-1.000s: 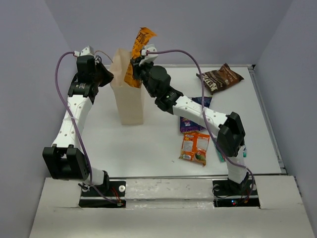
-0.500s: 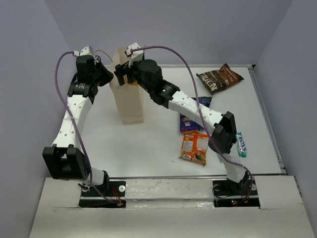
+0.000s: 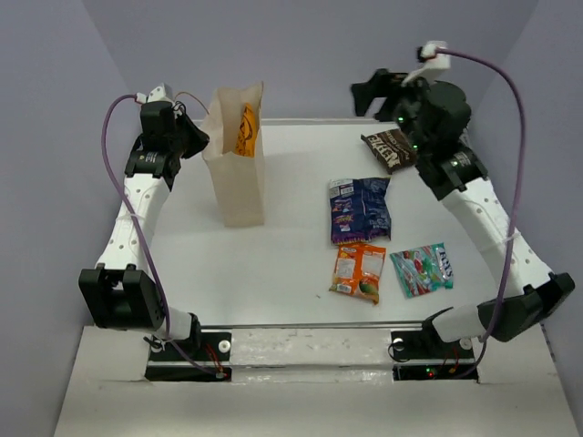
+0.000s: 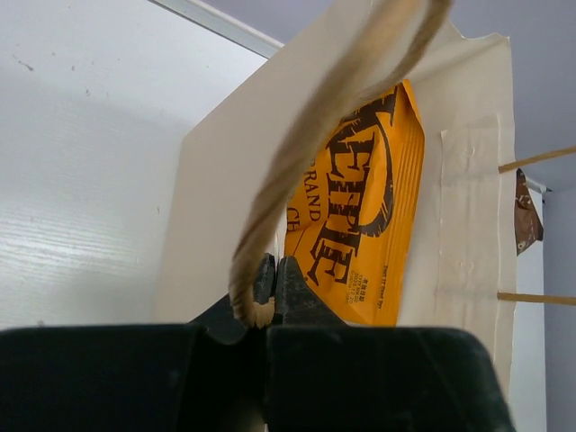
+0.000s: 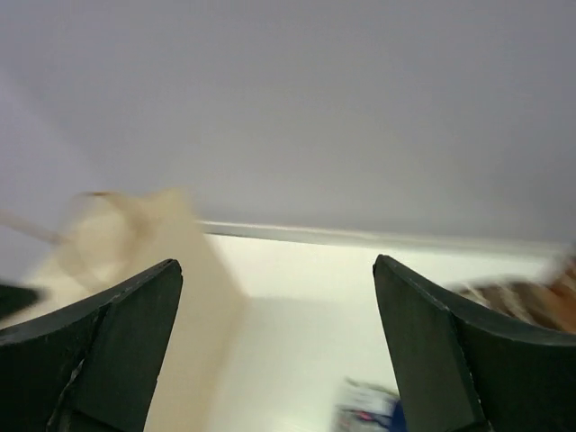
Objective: Place the snacks into the paper bag
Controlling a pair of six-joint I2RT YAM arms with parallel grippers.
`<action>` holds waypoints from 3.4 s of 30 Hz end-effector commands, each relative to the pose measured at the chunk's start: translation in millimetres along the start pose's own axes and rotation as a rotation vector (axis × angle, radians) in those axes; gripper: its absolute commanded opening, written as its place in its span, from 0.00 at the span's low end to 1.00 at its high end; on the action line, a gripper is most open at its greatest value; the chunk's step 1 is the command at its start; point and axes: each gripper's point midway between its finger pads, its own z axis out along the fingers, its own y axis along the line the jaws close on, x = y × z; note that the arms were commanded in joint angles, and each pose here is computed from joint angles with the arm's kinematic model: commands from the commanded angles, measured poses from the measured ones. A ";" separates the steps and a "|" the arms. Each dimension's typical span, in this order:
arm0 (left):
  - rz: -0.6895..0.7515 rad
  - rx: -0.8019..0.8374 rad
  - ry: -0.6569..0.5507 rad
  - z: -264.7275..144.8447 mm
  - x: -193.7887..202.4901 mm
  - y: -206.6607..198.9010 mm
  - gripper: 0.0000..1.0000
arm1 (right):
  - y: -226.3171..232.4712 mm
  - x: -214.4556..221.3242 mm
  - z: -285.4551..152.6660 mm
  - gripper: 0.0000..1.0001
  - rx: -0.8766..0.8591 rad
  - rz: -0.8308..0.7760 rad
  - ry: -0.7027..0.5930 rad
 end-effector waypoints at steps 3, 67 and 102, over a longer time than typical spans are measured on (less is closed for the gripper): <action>0.025 0.039 -0.020 0.6 -8.2 -9.3 0.00 | -173.3 185.6 -66.0 1.00 0.385 0.224 0.506; 0.059 0.064 -0.039 -1.5 -6.2 -25.1 0.00 | 167.7 -81.2 106.3 0.01 -0.390 -0.170 -0.591; 0.088 0.047 -0.012 9.7 5.9 -14.2 0.00 | 210.3 194.9 117.8 0.60 -0.750 -0.497 0.183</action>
